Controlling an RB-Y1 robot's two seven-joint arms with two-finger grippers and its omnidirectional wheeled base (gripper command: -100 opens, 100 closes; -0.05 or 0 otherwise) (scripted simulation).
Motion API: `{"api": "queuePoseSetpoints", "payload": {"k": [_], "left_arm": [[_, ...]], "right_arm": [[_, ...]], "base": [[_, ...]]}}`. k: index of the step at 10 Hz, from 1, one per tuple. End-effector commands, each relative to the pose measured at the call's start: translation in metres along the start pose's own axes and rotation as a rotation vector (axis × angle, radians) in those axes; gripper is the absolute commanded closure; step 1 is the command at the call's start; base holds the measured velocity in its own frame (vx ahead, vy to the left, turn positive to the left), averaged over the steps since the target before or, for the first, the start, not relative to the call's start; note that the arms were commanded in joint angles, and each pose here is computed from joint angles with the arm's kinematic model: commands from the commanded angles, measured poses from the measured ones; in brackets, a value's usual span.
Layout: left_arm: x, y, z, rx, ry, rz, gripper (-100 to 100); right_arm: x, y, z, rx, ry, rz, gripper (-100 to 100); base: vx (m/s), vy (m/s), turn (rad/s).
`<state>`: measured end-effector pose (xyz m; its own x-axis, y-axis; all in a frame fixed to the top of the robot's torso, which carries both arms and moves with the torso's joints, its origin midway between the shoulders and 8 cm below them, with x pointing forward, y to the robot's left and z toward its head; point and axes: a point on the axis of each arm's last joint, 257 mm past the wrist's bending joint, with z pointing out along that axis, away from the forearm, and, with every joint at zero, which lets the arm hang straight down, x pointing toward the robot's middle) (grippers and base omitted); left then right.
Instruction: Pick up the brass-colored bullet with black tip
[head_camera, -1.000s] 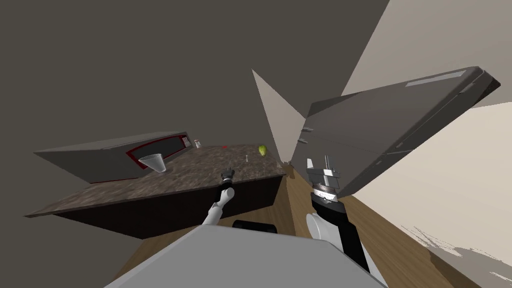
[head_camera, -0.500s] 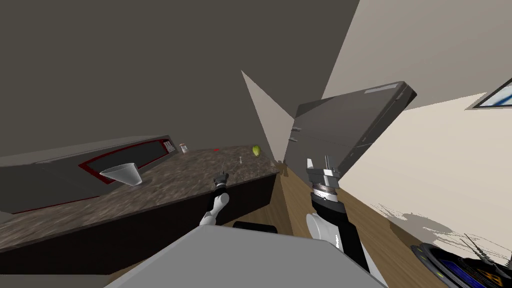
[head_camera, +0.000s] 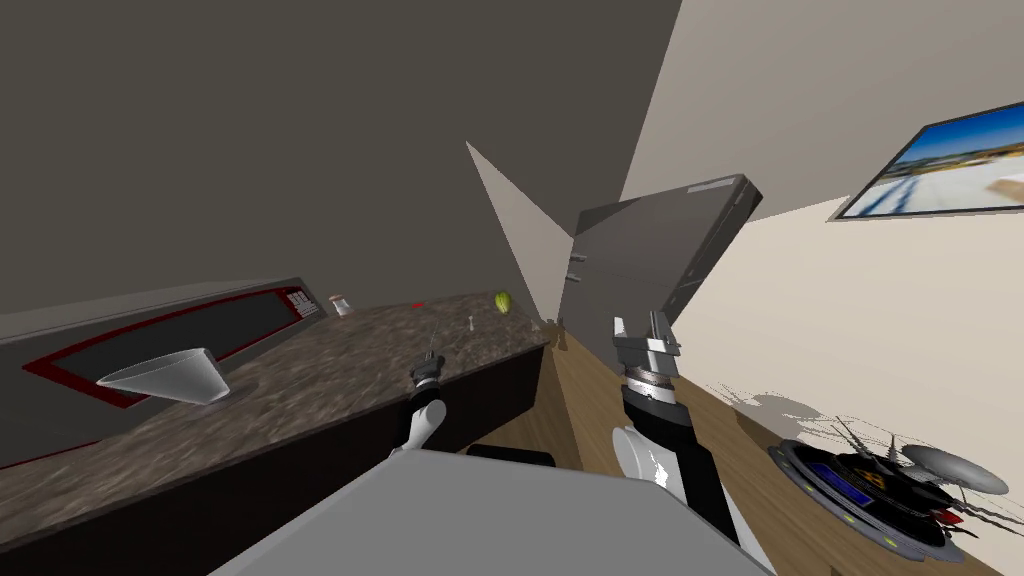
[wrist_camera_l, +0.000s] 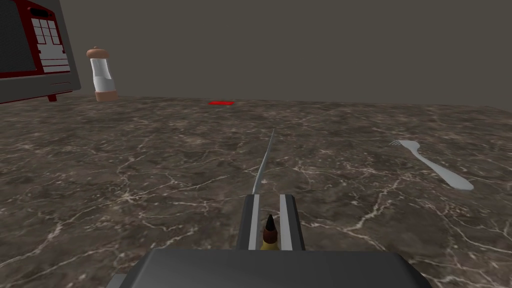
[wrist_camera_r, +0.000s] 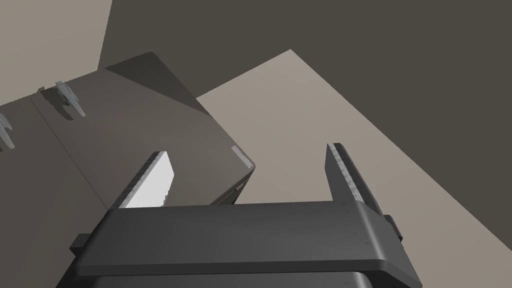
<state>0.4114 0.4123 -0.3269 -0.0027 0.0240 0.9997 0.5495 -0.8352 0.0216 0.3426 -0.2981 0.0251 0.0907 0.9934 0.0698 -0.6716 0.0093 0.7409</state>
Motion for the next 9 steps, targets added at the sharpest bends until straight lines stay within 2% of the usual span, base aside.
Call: {"api": "queuePoseSetpoints", "payload": {"k": [1, 2, 3, 6, 7, 8, 9], "left_arm": [[0.001, -0.021, -0.009, 0.031, -0.005, 0.008, 100], [0.001, -0.026, -0.013, 0.037, -0.006, 0.011, 100], [0.006, -0.050, -0.018, 0.079, 0.002, 0.011, 100], [0.021, -0.090, -0.037, 0.137, 0.024, 0.026, 100], [0.015, -0.098, -0.043, 0.145, 0.008, 0.038, 100], [0.033, -0.120, -0.050, 0.184, 0.040, 0.038, 100], [0.026, -0.131, -0.060, 0.195, 0.019, 0.056, 100]], "right_arm": [[0.000, 0.000, 0.000, 0.000, 0.000, 0.000, 0], [0.000, 0.000, 0.000, 0.000, 0.000, 0.000, 0], [0.000, 0.000, 0.000, 0.000, 0.000, 0.000, 0], [0.000, 0.000, 0.000, 0.000, 0.000, 0.000, 0], [0.000, 0.000, 0.000, 0.000, 0.000, 0.000, 0], [0.000, 0.000, 0.000, 0.000, 0.000, 0.000, 0], [0.000, 0.000, 0.000, 0.000, 0.000, 0.000, 0]], "base": [[0.017, 0.004, -0.213], [0.006, 0.004, -0.006], [0.015, -0.005, -0.285], [0.025, 0.005, -0.289], [0.013, 0.007, 0.023], [0.014, -0.006, -0.338], [0.018, 0.009, -0.236]]}}
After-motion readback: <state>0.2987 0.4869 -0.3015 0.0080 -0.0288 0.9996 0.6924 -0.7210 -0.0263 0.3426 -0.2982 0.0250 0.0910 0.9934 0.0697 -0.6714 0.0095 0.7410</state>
